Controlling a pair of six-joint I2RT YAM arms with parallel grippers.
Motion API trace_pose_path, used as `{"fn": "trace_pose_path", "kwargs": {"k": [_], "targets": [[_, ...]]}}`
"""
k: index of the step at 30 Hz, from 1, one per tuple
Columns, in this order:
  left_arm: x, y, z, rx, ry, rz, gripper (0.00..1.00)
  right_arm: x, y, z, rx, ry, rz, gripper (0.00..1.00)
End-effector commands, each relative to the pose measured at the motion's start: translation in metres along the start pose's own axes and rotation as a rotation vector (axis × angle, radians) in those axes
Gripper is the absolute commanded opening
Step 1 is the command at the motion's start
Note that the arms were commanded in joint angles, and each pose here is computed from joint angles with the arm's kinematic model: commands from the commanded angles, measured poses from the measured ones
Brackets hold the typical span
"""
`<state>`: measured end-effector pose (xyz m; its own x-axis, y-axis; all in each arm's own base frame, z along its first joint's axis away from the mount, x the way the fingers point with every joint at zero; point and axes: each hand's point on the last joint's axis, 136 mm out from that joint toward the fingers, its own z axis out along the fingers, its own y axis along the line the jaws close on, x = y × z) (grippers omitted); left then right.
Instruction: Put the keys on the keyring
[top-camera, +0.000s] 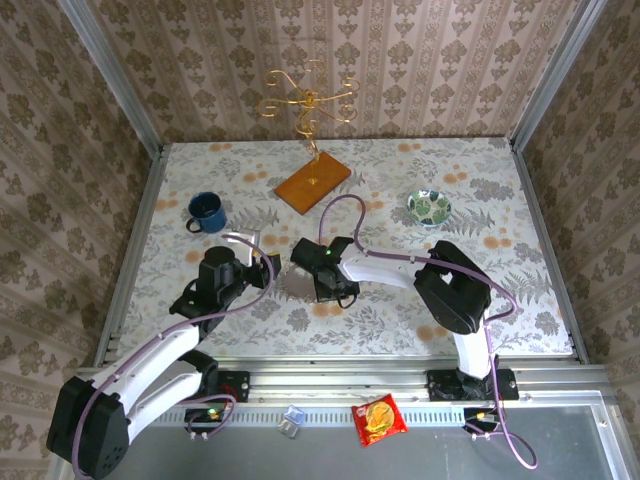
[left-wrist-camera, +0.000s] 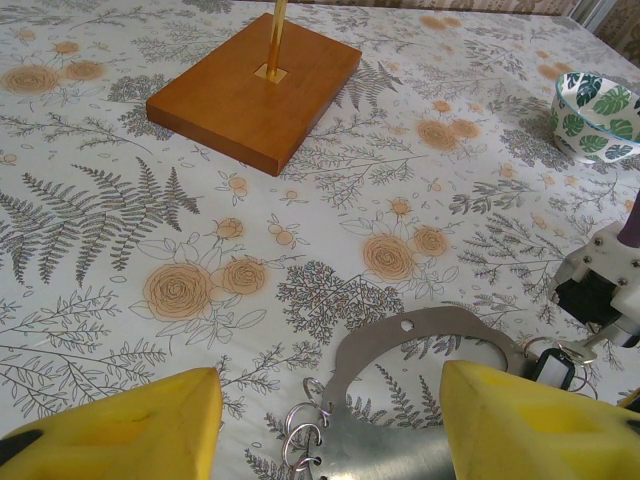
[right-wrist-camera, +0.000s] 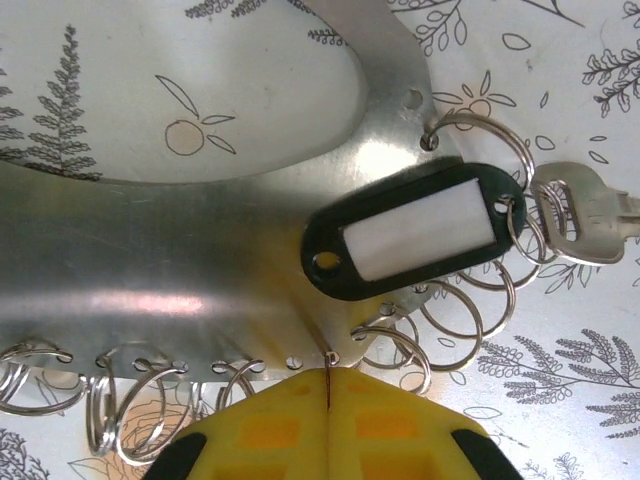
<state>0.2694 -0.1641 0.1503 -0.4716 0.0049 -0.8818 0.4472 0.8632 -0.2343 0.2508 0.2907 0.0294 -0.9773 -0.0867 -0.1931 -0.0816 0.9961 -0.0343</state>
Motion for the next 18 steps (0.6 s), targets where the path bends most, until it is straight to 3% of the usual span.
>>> {"fn": "trace_pose_path", "kwargs": {"k": [1, 5, 10, 18], "targets": [[-0.010, 0.001, -0.003, -0.010, -0.020, -0.010, 0.60, 0.003, -0.002, -0.002, 0.015, 0.021, -0.006, 0.00], [-0.011, 0.001, -0.004, -0.012, -0.018, -0.002, 0.60, -0.002, -0.001, -0.011, -0.011, -0.010, -0.017, 0.00], [-0.016, 0.001, -0.008, -0.015, -0.028, 0.025, 0.60, -0.017, 0.002, -0.035, -0.093, -0.140, -0.093, 0.00], [-0.029, -0.003, -0.013, -0.016, -0.023, 0.104, 0.59, -0.031, 0.014, -0.073, -0.316, -0.329, -0.277, 0.00]]}}
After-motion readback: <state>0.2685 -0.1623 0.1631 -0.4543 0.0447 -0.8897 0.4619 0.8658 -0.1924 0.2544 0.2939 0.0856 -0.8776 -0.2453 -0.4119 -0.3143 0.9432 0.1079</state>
